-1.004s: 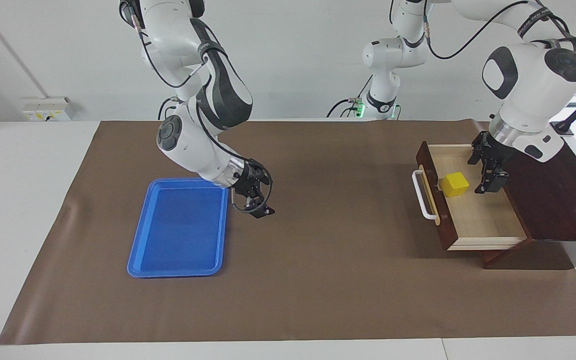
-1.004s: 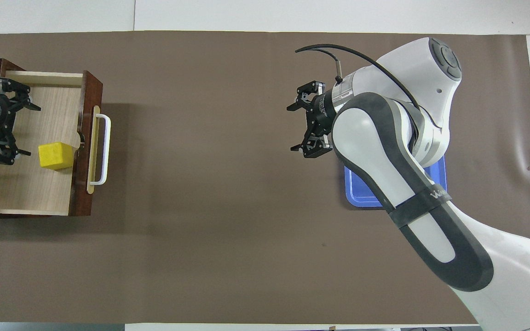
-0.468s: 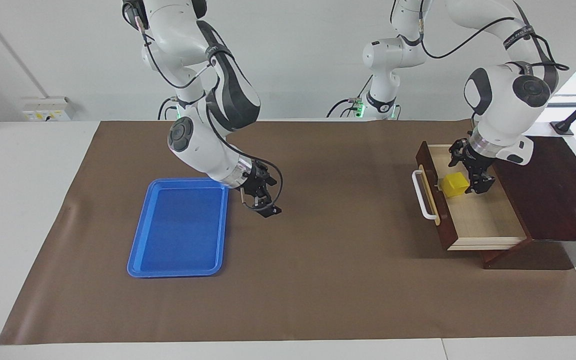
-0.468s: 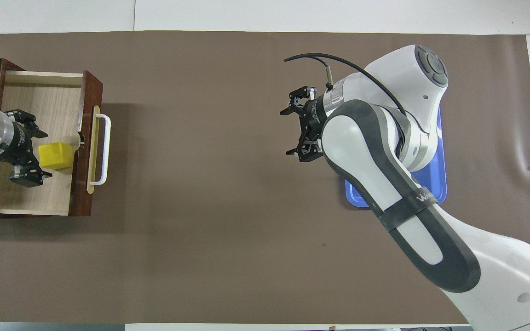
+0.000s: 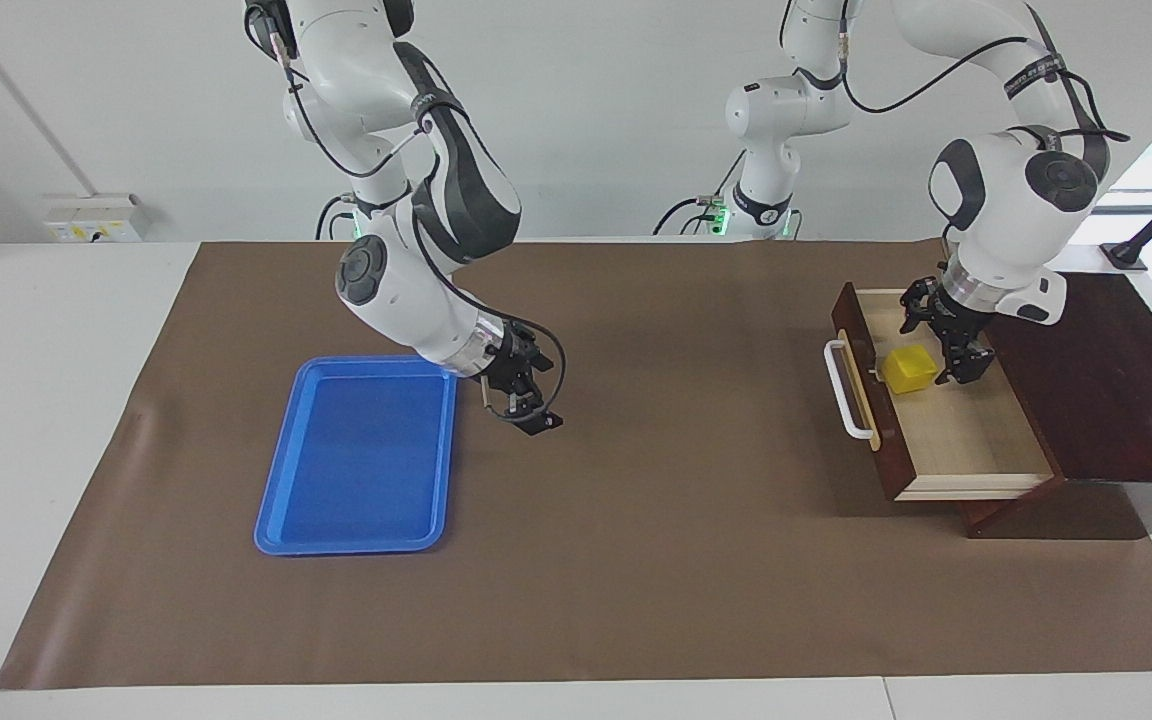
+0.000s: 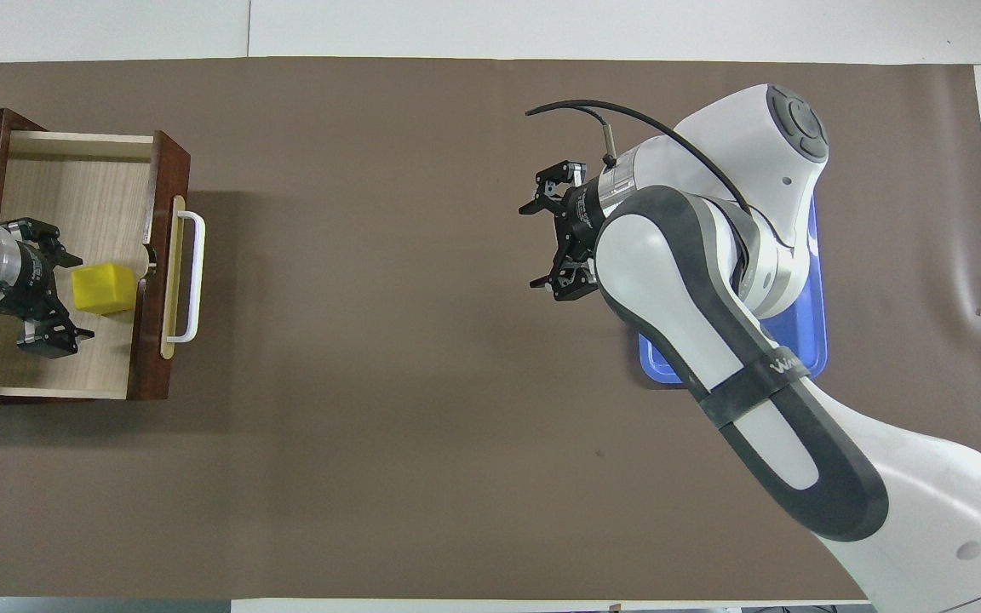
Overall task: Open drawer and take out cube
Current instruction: 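Reach into the drawer and grasp the yellow cube with the left gripper, then lift the yellow cube out toward the right gripper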
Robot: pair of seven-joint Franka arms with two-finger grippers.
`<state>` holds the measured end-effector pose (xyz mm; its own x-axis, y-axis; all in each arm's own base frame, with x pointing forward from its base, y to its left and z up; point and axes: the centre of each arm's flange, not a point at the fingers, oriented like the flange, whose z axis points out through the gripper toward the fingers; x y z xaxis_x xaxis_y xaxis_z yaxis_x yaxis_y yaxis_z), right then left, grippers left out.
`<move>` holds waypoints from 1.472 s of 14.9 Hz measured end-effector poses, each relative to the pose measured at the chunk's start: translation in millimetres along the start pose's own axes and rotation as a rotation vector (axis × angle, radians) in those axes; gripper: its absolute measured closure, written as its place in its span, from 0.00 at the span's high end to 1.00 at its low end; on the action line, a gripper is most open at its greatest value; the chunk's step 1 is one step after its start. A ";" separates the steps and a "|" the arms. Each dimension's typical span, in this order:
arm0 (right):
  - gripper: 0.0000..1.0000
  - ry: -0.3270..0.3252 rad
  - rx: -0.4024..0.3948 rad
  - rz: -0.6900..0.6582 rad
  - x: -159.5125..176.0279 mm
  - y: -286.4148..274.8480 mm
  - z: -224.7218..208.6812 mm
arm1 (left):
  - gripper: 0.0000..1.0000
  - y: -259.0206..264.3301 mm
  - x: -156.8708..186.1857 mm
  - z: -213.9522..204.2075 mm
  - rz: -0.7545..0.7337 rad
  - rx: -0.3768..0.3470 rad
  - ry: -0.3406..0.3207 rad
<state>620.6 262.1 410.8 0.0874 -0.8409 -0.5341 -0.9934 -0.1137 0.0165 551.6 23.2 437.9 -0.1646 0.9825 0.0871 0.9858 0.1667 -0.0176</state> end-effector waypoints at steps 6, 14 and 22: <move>0.99 0.001 0.000 0.001 1.2 0.0 0.4 | 0.56 -2.3 -0.1 2.0 -0.003 -0.023 -0.004; 0.99 0.003 0.003 0.000 4.3 -0.9 -1.2 | 0.56 28.1 -14.7 -71.3 0.004 -0.044 -0.023; 0.99 0.003 0.005 0.002 5.7 -1.4 -2.1 | 0.56 3.9 -175.4 -104.6 0.068 -0.019 -0.037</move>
<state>622.7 256.3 409.5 0.0854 -0.8428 -0.5314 -0.9939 -0.1095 0.0138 587.7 -157.2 526.8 -0.0979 0.9940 0.0496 0.9952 0.0982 -0.0030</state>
